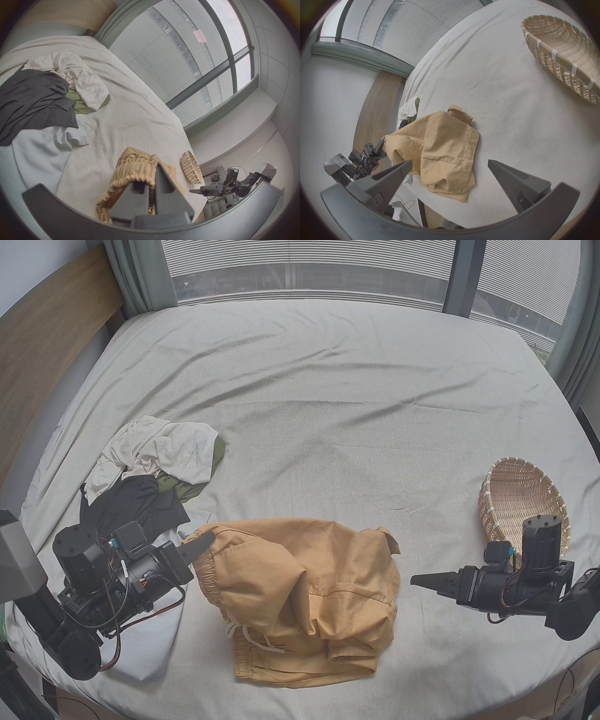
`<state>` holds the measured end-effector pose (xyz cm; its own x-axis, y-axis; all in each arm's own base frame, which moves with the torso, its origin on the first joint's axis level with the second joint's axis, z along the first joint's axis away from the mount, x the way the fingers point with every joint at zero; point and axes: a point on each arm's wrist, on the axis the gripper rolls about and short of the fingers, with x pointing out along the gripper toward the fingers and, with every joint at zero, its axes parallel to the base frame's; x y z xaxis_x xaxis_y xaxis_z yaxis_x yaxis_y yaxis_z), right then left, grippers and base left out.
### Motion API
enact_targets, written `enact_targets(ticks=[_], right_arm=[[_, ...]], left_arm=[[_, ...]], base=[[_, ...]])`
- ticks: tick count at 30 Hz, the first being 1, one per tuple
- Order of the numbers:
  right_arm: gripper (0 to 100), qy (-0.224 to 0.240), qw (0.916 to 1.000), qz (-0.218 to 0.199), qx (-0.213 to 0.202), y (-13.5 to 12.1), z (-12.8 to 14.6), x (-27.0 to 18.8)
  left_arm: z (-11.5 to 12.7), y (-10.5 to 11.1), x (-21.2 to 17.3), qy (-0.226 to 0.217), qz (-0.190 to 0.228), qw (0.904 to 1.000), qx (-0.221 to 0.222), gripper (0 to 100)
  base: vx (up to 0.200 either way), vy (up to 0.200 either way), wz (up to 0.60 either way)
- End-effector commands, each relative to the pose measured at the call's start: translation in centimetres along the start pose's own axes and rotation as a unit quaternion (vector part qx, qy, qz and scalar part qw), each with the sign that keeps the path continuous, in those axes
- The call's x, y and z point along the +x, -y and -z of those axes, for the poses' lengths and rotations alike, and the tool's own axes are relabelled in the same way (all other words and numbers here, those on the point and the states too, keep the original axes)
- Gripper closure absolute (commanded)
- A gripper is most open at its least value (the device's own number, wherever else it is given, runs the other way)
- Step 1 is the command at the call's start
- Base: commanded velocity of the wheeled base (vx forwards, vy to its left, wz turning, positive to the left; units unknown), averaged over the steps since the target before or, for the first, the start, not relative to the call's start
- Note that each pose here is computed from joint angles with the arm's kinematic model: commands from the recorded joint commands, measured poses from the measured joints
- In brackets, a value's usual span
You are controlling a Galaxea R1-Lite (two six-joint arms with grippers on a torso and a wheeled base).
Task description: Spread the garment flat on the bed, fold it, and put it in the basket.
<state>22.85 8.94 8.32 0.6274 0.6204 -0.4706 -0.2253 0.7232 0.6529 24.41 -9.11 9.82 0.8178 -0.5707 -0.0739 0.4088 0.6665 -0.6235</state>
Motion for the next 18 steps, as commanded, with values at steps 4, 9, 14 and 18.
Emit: enact_targets(ticks=[4, 9, 14, 18], right_arm=[[0, -0.043, 0.9987, 0.010, 0.026, 1.2, 1.8, 2.7], [0, -0.051, 0.9983, 0.006, 0.026, 1.6, 2.6, 4.1], [0, -0.058, 0.9978, 0.005, 0.032, 2.2, 3.2, 5.3], [0, -0.043, 0.9979, -0.014, 0.046, 2.2, 3.5, 6.5]], left_arm=[[-0.4, -0.4, -0.1, 0.003, -0.001, 1.0000, 0.000, 100], [-0.5, -0.5, -0.2, 0.005, -0.002, 1.0000, 0.000, 100], [-0.6, -0.6, -0.2, 0.006, -0.004, 1.0000, 0.000, 100], [-0.7, -0.7, -0.3, 0.008, -0.005, 1.0000, 0.000, 100]], base=[[0.000, 0.000, 0.00], [0.000, 0.000, 0.00], [0.000, 0.000, 0.00], [0.000, 0.000, 0.00]])
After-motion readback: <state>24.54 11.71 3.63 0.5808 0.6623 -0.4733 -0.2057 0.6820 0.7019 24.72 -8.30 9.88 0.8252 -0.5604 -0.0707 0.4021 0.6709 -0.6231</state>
